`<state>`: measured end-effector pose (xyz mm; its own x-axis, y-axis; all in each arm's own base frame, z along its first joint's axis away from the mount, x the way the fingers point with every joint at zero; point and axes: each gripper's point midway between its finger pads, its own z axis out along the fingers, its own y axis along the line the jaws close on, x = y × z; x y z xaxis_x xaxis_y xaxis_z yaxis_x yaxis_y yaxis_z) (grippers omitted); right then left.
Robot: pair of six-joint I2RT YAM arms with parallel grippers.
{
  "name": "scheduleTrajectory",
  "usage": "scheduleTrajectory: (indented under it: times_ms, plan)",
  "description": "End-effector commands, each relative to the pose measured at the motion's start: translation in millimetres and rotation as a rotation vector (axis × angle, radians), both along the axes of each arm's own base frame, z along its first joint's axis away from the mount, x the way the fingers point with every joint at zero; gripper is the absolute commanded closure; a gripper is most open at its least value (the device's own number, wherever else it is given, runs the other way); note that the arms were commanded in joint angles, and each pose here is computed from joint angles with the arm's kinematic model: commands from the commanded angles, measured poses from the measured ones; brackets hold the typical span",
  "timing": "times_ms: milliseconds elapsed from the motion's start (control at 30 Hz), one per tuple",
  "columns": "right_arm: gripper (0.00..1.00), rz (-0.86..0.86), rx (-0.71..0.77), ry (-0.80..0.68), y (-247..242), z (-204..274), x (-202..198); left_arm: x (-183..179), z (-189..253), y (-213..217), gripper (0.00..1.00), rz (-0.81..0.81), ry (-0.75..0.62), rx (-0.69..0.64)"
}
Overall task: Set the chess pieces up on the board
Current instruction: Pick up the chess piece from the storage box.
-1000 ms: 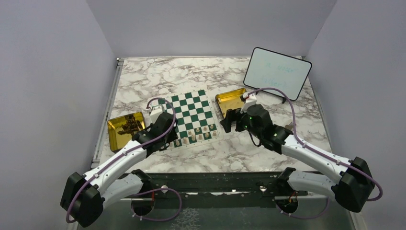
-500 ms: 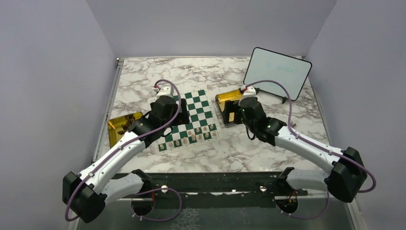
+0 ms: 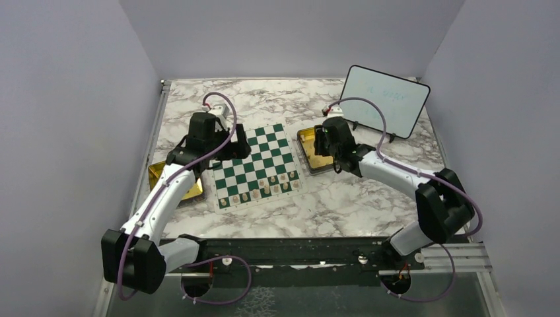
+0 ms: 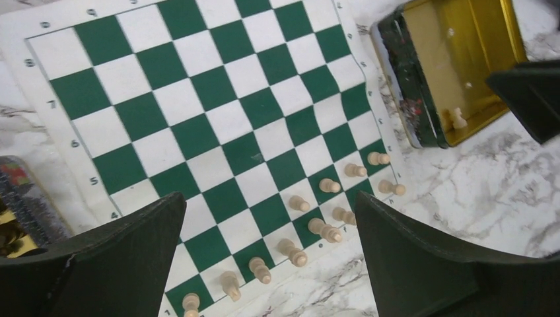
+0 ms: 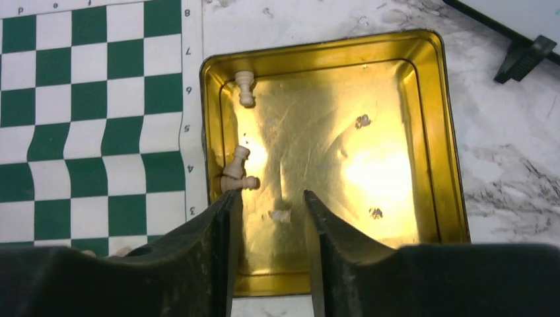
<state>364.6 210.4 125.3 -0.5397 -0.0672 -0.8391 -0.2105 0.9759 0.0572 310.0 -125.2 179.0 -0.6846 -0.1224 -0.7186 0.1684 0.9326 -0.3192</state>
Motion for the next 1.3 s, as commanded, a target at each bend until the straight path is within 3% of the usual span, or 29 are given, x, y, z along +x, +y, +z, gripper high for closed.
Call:
scheduleTrajectory:
  times_ms: [0, 233, 400, 567, 733, 1000, 1267]
  plan:
    - [0.61, 0.065, 0.130, -0.036, 20.7, 9.4, 34.4, -14.6, -0.7, -23.8, 0.01, -0.156, 0.005, -0.086]
    - [0.67, 0.121, 0.161, 0.008, 40.6, -19.5, 62.9, -14.3, -19.4, -6.6, 0.01, -0.094, 0.018, -0.041]
    - [0.66, 0.128, 0.169, 0.007, 46.4, -29.0, 75.1, -14.3, -24.2, 7.8, 0.01, -0.018, 0.007, -0.003]
    - [0.66, 0.134, 0.162, 0.036, 45.8, -47.0, 80.9, -15.7, -18.2, 9.0, 0.02, -0.018, -0.031, -0.007]
    - [0.65, 0.164, 0.174, 0.067, 50.9, -60.3, 82.2, -16.7, -16.3, 8.3, 0.08, -0.027, -0.050, -0.011]
    - [0.63, 0.169, 0.183, 0.082, 54.7, -73.8, 85.5, -14.4, -12.8, 10.1, 0.09, -0.011, -0.064, -0.010]
    - [0.73, 0.101, 0.130, 0.115, 42.0, -90.9, 88.9, -12.9, -12.1, 11.8, 0.09, 0.001, -0.073, -0.008]
